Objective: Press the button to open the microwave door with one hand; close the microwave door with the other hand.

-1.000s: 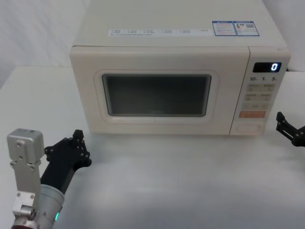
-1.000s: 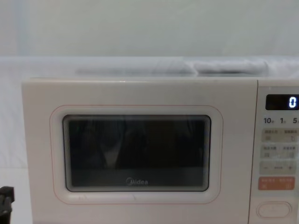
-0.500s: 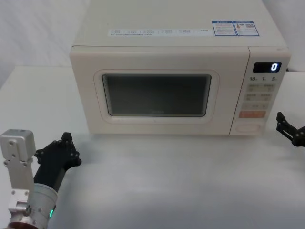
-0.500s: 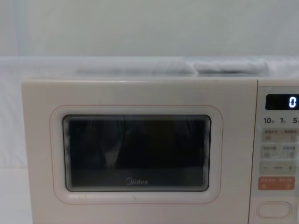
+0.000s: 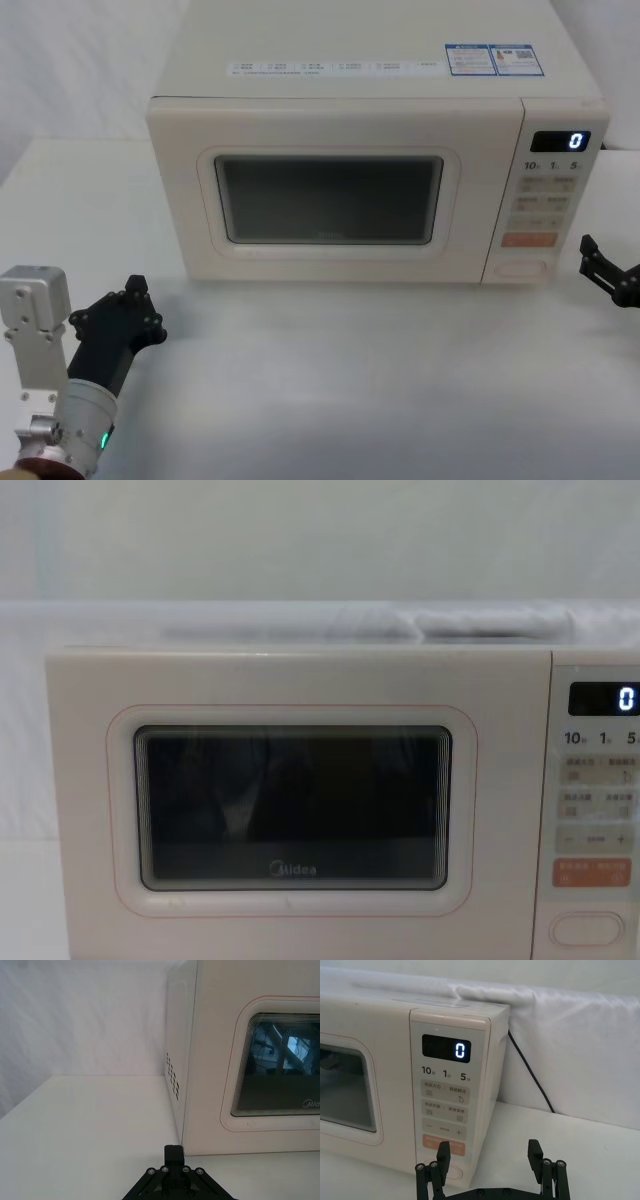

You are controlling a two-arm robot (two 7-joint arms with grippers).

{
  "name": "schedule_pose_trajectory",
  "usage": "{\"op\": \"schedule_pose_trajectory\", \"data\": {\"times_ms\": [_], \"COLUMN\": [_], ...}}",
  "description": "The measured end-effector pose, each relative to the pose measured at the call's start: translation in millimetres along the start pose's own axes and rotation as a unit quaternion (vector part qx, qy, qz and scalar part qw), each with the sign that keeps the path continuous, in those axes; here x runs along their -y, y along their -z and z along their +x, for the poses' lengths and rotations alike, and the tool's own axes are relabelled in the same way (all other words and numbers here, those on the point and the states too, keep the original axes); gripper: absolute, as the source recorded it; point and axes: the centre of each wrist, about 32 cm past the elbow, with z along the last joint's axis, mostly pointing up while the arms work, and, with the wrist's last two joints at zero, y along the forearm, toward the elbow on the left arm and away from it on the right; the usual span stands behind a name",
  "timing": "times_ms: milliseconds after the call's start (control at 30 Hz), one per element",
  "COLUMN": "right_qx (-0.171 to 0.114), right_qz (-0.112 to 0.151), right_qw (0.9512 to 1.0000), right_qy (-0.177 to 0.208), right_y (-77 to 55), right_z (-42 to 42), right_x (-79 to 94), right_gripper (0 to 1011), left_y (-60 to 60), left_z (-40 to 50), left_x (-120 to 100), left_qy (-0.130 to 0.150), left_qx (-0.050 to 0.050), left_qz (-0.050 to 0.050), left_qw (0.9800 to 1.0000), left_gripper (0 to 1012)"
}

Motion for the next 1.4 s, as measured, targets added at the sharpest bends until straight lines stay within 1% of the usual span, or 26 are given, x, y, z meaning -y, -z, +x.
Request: {"op": "schedule_pose_trajectory", "data": {"times_ms": [67,433,500,567,600,633,667,700,733,767,867,933,967,1067,1100,1133,1167,1200,1400], "right_qx": [0.000,0.000,0.000,0.000,0.000,0.000,0.000,0.000,0.000,0.000,0.000,0.000,0.000,0.000,0.000,0.000,0.000,0.000,0.000], "right_qz": [0.000,0.000,0.000,0.000,0.000,0.000,0.000,0.000,0.000,0.000,0.000,0.000,0.000,0.000,0.000,0.000,0.000,0.000,0.000], "right_qw": [1.0000,1.0000,1.0000,1.0000,1.0000,1.0000,1.0000,1.0000,1.0000,1.0000,1.0000,1.0000,1.0000,1.0000,1.0000,1.0000,1.0000,1.0000,1.0000], "right_qy": [0.000,0.000,0.000,0.000,0.000,0.000,0.000,0.000,0.000,0.000,0.000,0.000,0.000,0.000,0.000,0.000,0.000,0.000,0.000], "right_y": [0.0,0.0,0.0,0.0,0.0,0.0,0.0,0.0,0.0,0.0,0.0,0.0,0.0,0.0,0.0,0.0,0.0,0.0,0.0], "right_z": [0.0,0.0,0.0,0.0,0.0,0.0,0.0,0.0,0.0,0.0,0.0,0.0,0.0,0.0,0.0,0.0,0.0,0.0,0.0], "right_x": [0.0,0.0,0.0,0.0,0.0,0.0,0.0,0.0,0.0,0.0,0.0,0.0,0.0,0.0,0.0,0.0,0.0,0.0,0.0], "right_gripper": [1002,1002,1002,1002,1002,1002,1002,1002,1002,1002,1002,1002,1002,1002,1002,1002,1002,1002,1002], "left_y": [0.0,-0.1,-0.1,-0.1,-0.1,-0.1,-0.1,-0.1,-0.1,-0.1,-0.2,-0.3,-0.3,-0.3,-0.3,-0.3,-0.3,-0.3,-0.3], "left_z": [-0.2,-0.6,-0.7,-0.7,-0.8,-0.8,-0.8,-0.8,-0.8,-0.8,-0.9,-0.9,-0.9,-0.9,-0.9,-0.9,-0.9,-0.9,-0.9], "left_x": [-0.1,-0.4,-0.4,-0.5,-0.5,-0.5,-0.6,-0.6,-0.6,-0.6,-0.6,-0.6,-0.6,-0.6,-0.6,-0.6,-0.6,-0.6,-0.6], "left_qy": [0.000,0.001,0.001,0.001,0.001,0.001,0.001,0.001,0.001,0.001,0.002,0.002,0.002,0.002,0.002,0.002,0.002,0.002,0.002], "left_qx": [0.000,0.000,0.000,0.000,0.000,0.000,0.000,0.000,0.000,0.000,0.000,0.000,0.000,0.000,0.000,0.000,0.000,0.000,0.000], "left_qz": [0.000,0.000,0.000,0.000,0.000,0.000,0.000,0.000,0.000,0.000,-0.001,-0.001,-0.001,-0.001,-0.001,-0.001,-0.001,-0.001,-0.001], "left_qw": [1.0000,1.0000,1.0000,1.0000,1.0000,1.0000,1.0000,1.0000,1.0000,1.0000,1.0000,1.0000,1.0000,1.0000,1.0000,1.0000,1.0000,1.0000,1.0000], "left_gripper": [4,285,370,428,485,485,536,557,618,618,737,773,824,902,902,947,962,1001,1001]}}
